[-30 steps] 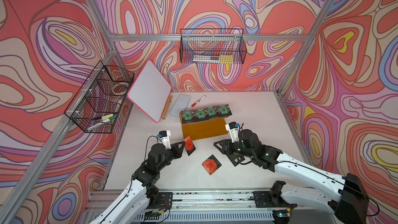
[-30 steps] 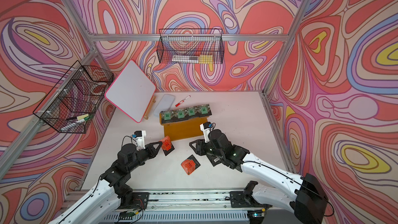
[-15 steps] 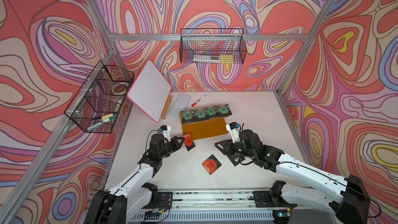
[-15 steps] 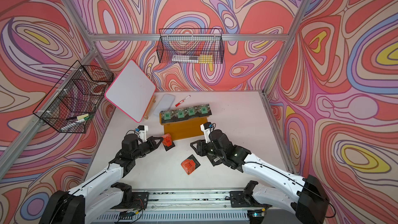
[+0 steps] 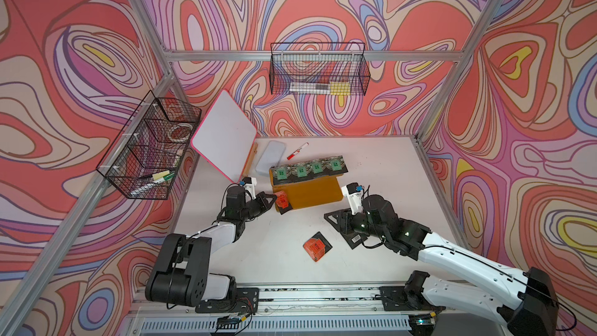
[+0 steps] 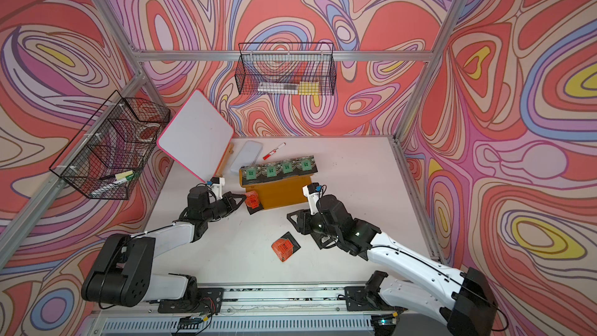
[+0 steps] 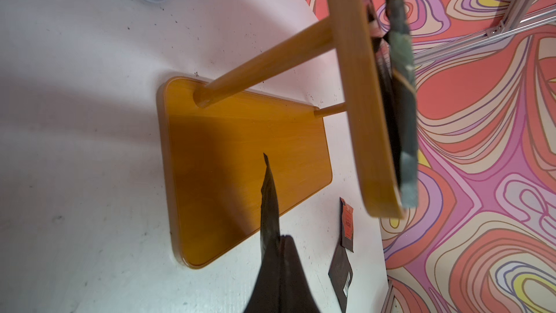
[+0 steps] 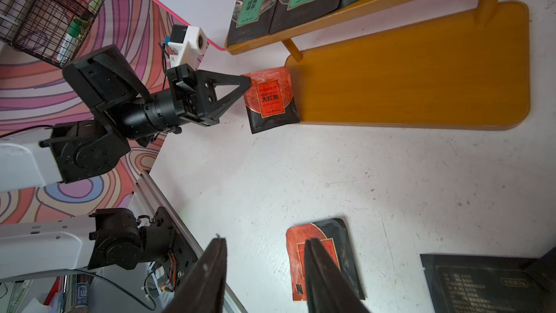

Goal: Place the tea bags on the shelf by color
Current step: Place the tea bag at the center of the board.

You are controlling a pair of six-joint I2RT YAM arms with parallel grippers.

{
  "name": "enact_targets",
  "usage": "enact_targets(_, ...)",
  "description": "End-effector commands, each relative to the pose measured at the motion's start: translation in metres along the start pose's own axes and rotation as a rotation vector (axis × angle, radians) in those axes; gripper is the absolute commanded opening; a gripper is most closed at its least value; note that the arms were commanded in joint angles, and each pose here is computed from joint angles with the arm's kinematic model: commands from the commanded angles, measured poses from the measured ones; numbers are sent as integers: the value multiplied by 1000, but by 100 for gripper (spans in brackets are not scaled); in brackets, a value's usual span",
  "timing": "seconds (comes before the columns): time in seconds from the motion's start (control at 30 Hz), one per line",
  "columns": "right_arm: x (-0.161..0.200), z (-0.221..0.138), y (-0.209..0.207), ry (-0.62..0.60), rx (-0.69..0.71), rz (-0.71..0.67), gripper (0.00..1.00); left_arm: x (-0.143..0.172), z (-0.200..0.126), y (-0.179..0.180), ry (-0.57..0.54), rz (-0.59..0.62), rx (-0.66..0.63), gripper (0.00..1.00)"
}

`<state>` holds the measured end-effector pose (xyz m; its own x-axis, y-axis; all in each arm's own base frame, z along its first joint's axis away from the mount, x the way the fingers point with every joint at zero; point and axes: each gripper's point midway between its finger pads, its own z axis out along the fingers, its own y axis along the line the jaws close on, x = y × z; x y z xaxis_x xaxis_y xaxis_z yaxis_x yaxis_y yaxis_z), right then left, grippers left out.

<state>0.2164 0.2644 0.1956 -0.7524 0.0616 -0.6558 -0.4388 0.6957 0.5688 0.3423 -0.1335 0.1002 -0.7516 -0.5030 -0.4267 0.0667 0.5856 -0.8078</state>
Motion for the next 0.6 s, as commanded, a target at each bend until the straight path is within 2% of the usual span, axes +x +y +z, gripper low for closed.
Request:
enact_targets(0.0, 1, -3, -1, 0, 12, -16, 44, -12, 6, -3, 3, 42, 35, 0)
enact_targets(0.57, 4, 0, -2, 14, 13, -25, 44, -24, 33, 22, 137, 62, -39, 0)
